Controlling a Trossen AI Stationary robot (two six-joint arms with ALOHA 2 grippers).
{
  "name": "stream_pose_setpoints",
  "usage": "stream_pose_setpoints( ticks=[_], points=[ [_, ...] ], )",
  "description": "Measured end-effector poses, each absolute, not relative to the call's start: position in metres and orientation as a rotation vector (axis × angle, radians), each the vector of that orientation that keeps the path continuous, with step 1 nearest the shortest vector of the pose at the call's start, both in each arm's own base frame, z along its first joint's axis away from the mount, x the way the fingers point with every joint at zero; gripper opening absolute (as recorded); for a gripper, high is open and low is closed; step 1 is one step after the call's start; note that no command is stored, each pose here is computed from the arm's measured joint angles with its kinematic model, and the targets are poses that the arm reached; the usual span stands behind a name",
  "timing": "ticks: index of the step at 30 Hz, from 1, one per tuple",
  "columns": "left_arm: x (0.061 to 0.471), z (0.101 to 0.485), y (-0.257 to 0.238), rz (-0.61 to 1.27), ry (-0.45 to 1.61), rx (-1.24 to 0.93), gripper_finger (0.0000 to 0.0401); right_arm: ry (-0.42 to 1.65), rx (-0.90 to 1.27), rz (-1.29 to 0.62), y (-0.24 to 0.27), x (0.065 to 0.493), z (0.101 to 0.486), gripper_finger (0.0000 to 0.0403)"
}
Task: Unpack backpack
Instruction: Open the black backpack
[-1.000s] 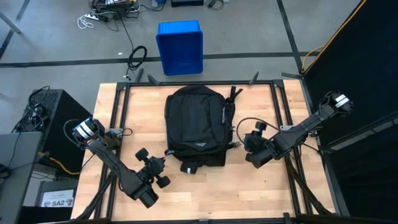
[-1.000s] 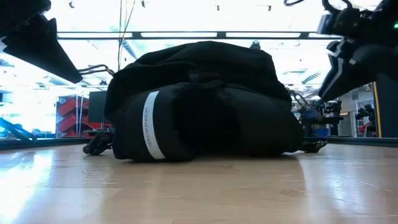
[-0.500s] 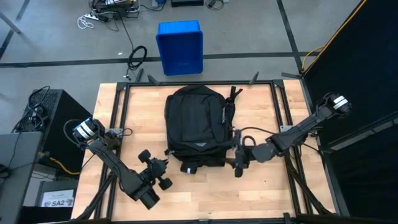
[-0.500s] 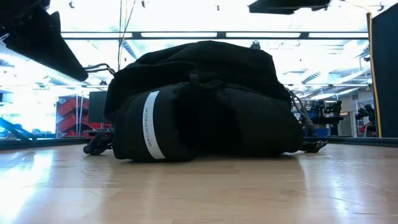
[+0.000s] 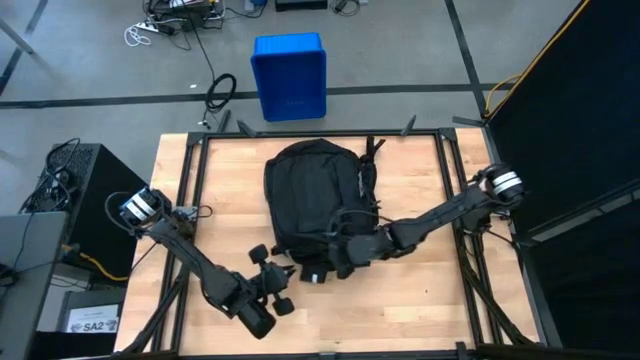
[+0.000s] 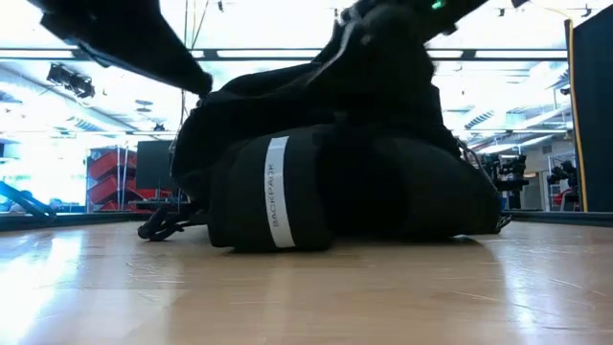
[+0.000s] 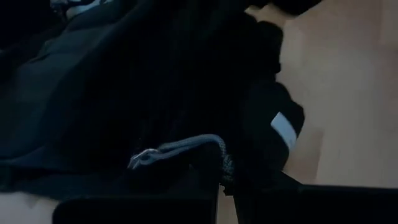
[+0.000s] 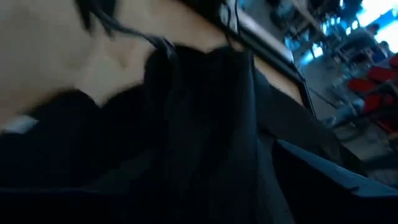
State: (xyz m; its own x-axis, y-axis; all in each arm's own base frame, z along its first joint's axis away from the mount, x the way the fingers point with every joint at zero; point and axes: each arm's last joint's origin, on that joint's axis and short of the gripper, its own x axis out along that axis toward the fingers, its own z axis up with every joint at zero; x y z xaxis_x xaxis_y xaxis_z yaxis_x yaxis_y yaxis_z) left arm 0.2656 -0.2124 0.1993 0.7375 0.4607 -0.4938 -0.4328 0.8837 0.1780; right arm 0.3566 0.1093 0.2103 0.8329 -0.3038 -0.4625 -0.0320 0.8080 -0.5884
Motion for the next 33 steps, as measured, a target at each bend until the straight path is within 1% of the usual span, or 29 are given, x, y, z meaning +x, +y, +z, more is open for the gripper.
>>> stream_pose_setpoints(
  ticks=[2, 3, 5, 7, 8, 9, 14, 19, 22, 27, 33],
  points=[
    [0.267, 0.2, -0.213, 0.475, 0.559, 0.062, 0.0, 0.622, -0.634, -0.157, 0.107, 0.362, 0.209, 0.0211],
    [0.267, 0.2, -0.214, 0.468, 0.562, 0.066, 0.0, 0.638, -0.638, -0.16, 0.106, 0.363, 0.21, 0.0188],
    [0.265, 0.2, -0.215, 0.462, 0.564, 0.073, 0.0, 0.659, -0.646, -0.159, 0.106, 0.364, 0.211, 0.0128],
    [0.262, 0.199, -0.218, 0.452, 0.567, 0.082, 0.0, 0.672, -0.641, -0.161, 0.106, 0.364, 0.215, 0.0057],
    [0.261, 0.199, -0.219, 0.448, 0.568, 0.086, 0.0, 0.685, -0.639, -0.158, 0.107, 0.362, 0.217, 0.0029],
    [0.259, 0.199, -0.221, 0.444, 0.566, 0.091, 0.0, 0.694, -0.637, -0.161, 0.108, 0.359, 0.22, 0.0017],
    [0.25, 0.2, -0.228, 0.45, 0.538, 0.118, 0.0, 0.744, -0.648, -0.199, 0.125, 0.334, 0.234, 0.0003],
    [0.241, 0.2, -0.23, 0.481, 0.501, 0.178, 0.0, 0.779, -0.613, -0.177, 0.146, 0.307, 0.241, 0.0001],
    [0.234, 0.198, -0.222, 0.536, 0.522, 0.198, 0.0, 0.808, -0.613, -0.177, 0.155, 0.297, 0.238, 0.0001],
    [0.219, 0.196, -0.204, 0.667, 0.563, 0.162, 0.0, 0.838, -0.594, -0.2, 0.162, 0.286, 0.234, 0.0001],
    [0.209, 0.193, -0.186, 0.787, 0.652, 0.137, 0.0, 0.817, -0.614, -0.21, 0.169, 0.281, 0.235, 0.0]
  ],
)
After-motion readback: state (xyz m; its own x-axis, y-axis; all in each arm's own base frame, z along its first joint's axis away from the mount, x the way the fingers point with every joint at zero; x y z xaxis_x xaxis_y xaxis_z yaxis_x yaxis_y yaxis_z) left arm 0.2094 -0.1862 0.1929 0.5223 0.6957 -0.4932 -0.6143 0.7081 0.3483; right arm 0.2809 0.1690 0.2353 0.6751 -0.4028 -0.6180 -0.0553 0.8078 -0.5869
